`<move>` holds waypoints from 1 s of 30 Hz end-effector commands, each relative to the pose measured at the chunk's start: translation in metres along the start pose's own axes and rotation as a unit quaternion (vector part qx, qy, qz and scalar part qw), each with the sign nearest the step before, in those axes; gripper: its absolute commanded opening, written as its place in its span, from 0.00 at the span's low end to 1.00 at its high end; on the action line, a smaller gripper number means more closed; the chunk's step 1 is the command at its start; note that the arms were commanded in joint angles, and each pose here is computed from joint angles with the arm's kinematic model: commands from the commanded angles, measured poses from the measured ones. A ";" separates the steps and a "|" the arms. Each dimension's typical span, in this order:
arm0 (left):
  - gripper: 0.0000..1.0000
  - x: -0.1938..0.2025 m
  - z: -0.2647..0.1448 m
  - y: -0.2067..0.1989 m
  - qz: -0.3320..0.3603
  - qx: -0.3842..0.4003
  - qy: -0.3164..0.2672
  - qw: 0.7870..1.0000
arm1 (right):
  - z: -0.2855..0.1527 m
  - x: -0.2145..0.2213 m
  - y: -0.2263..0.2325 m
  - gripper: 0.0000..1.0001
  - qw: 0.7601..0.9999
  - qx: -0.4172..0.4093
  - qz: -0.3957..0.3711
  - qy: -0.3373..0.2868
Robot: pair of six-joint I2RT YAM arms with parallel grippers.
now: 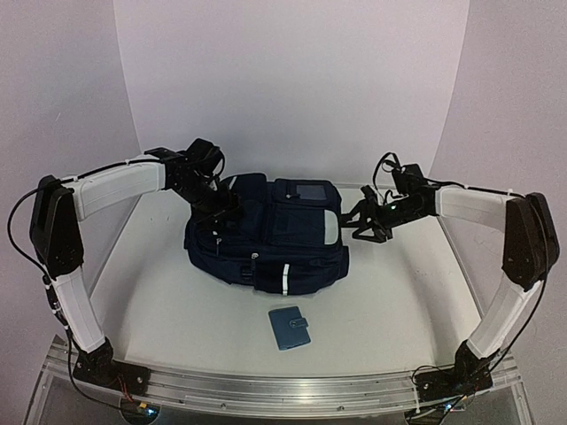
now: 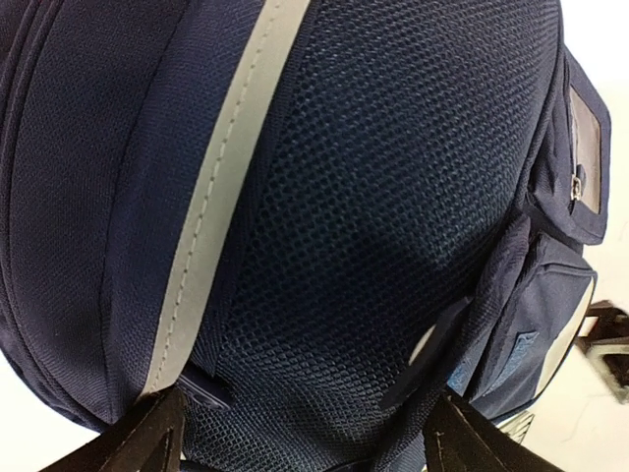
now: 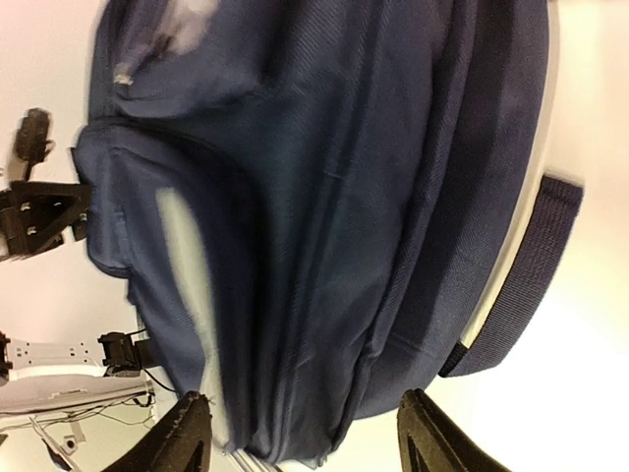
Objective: Pack the student bag
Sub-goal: Adjust the student bag at the center of the board.
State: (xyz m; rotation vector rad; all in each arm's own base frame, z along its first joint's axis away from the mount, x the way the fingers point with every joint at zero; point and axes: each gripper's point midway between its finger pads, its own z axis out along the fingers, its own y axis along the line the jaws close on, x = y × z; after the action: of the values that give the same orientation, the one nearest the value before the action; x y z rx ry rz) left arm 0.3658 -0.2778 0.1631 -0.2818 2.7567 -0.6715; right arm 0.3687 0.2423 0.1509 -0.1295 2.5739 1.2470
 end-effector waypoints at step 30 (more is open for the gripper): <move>0.78 0.181 -0.066 -0.066 0.348 0.080 0.053 0.933 | -0.033 0.103 0.019 0.62 0.989 0.003 -0.111 0.097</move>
State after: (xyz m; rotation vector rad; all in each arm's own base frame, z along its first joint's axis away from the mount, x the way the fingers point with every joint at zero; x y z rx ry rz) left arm 0.2108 -0.3433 0.2237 0.5465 2.5901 -0.7572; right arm 0.2736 0.2380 0.1580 -0.5146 2.6156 1.2039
